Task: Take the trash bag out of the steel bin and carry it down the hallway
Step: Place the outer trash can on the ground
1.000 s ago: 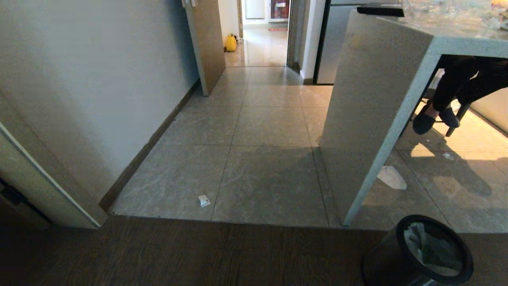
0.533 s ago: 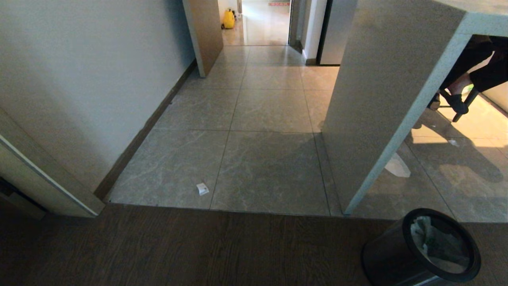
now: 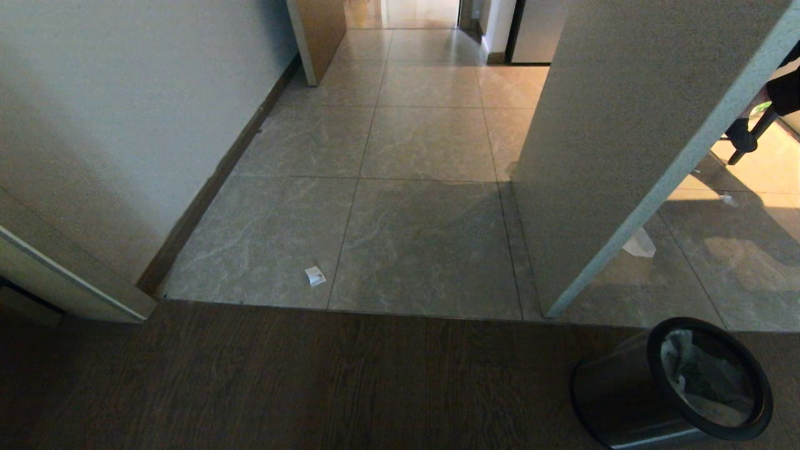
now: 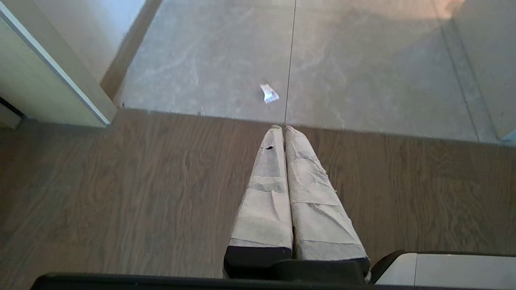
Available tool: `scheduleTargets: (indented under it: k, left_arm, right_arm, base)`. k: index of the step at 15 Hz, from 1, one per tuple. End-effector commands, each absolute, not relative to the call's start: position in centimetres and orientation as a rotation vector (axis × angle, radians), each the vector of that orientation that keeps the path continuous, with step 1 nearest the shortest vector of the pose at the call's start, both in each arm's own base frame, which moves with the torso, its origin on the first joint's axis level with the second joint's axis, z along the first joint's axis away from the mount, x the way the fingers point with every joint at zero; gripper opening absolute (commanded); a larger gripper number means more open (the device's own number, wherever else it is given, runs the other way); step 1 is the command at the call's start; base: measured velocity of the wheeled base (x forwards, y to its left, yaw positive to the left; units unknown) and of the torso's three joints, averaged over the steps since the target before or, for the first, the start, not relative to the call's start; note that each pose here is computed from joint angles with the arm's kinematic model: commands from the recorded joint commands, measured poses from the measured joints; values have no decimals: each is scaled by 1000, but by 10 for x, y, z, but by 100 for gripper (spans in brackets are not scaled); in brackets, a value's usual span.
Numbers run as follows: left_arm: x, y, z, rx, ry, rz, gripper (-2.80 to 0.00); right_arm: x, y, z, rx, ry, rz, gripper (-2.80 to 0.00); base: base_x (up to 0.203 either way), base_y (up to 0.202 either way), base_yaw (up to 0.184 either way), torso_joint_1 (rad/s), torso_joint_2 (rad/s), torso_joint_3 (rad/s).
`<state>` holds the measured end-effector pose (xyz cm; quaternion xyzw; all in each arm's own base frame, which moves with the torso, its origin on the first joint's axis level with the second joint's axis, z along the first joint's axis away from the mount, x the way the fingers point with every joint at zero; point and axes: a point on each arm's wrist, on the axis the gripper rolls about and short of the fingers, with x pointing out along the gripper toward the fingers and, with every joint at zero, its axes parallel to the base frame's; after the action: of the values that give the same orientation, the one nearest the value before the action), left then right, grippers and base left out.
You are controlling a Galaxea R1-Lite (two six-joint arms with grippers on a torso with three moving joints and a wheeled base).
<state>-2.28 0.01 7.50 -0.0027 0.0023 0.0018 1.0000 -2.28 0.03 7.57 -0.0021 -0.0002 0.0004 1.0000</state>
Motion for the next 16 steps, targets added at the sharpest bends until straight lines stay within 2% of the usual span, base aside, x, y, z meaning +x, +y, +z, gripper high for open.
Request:
scheduleTargets:
  k: [1, 6, 8, 10, 13, 16]
  left_arm:
    - [-23, 0, 75, -5, 5, 5, -280]
    - [-23, 0, 75, -5, 5, 5, -280]
    - [-23, 0, 75, -5, 5, 3, -280]
    - [-23, 0, 75, -5, 5, 5, -280]
    - [-23, 0, 75, -5, 5, 3, -280]
    - [-23, 0, 75, -5, 5, 5, -280]
  right_arm:
    - [-23, 0, 76, -11, -2, 3, -280]
    - [-25, 0, 82, -10, -21, 0, -280]
    - [-34, 0, 118, -11, -74, -6, -280]
    - [-46, -1, 173, -5, -83, -54, -280]
    - [-30, -4, 260, 1, 124, -200, -280]
    - [38, -7, 289, -1, 417, -323, -280]
  base:
    - [0, 0, 0, 2, 0, -197]
    - [0, 0, 0, 3, 5, -153]
    - [0, 0, 0, 0, 5, -19]
    - [0, 0, 0, 0, 0, 0]
    - [0, 0, 0, 0, 0, 0]
    - [0, 0, 0, 0, 0, 0]
